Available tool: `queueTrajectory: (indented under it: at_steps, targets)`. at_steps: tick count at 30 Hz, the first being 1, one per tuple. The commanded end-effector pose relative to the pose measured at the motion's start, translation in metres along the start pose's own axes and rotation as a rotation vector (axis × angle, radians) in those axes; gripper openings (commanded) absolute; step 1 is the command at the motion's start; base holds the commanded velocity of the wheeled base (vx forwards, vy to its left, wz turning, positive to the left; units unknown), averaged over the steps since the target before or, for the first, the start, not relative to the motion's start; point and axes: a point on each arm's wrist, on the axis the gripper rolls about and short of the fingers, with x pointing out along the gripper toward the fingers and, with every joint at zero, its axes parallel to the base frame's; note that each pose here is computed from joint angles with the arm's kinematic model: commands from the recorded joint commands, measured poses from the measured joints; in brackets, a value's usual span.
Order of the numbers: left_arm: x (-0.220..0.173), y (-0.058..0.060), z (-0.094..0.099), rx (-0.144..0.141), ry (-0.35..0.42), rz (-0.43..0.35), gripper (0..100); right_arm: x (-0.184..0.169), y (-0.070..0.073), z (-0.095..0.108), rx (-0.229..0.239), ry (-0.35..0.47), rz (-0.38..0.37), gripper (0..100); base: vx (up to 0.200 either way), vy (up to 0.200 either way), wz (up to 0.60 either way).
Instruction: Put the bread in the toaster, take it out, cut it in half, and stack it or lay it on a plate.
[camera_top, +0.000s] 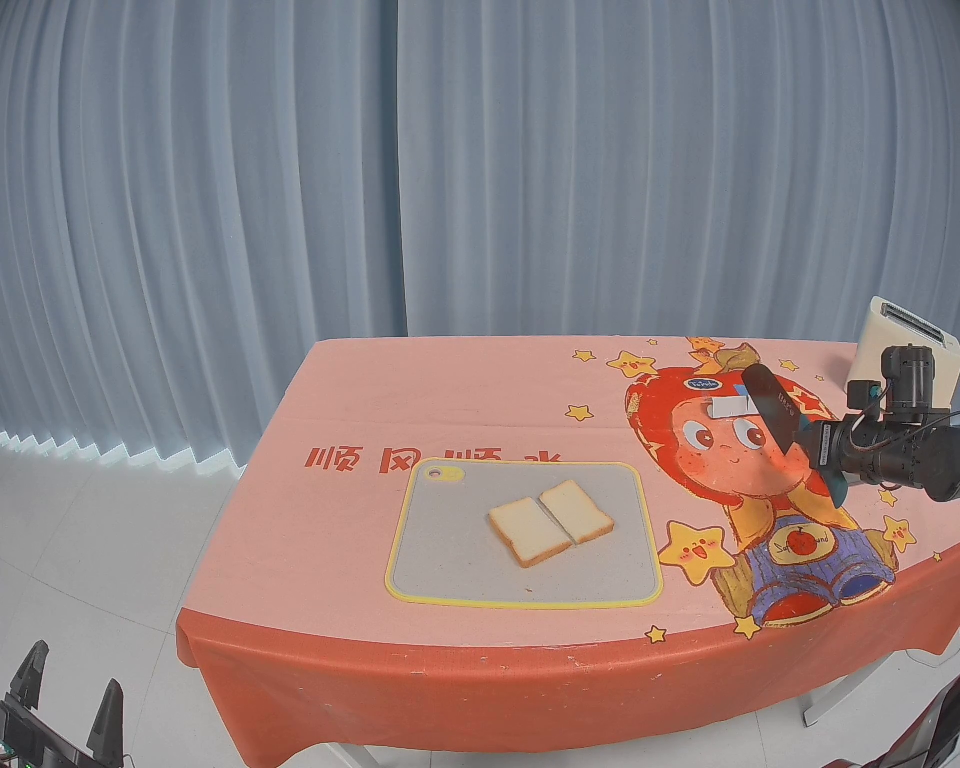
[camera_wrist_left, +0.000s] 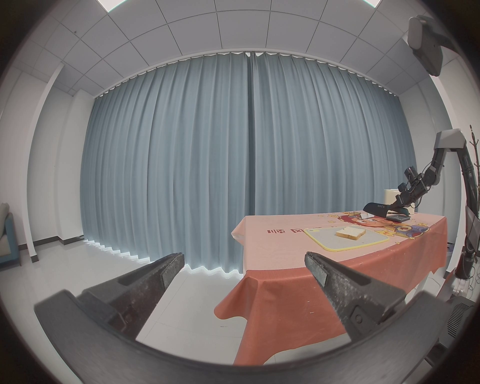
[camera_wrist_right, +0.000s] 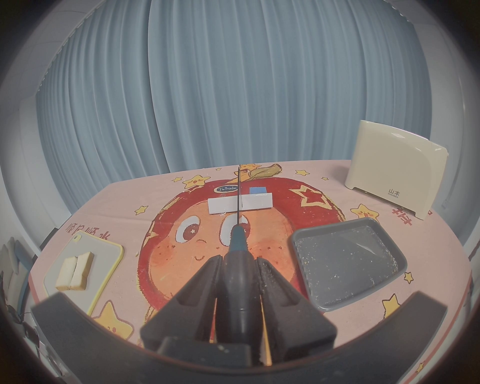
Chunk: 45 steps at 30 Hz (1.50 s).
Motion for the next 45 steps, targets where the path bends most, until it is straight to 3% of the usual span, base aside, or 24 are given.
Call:
queueTrajectory:
  at_steps: [1,45]
  targets:
    - [0.0,0.0,-0.005,0.0,0.007,0.0,100,0.003,0.0,-0.001,0.0,0.007,0.001,0,0.0,0.0,0.0]
    - [0.0,0.0,-0.005,0.0,0.007,0.0,100,0.018,-0.001,-0.007,-0.001,0.014,-0.002,0,0.0,0.0,0.0]
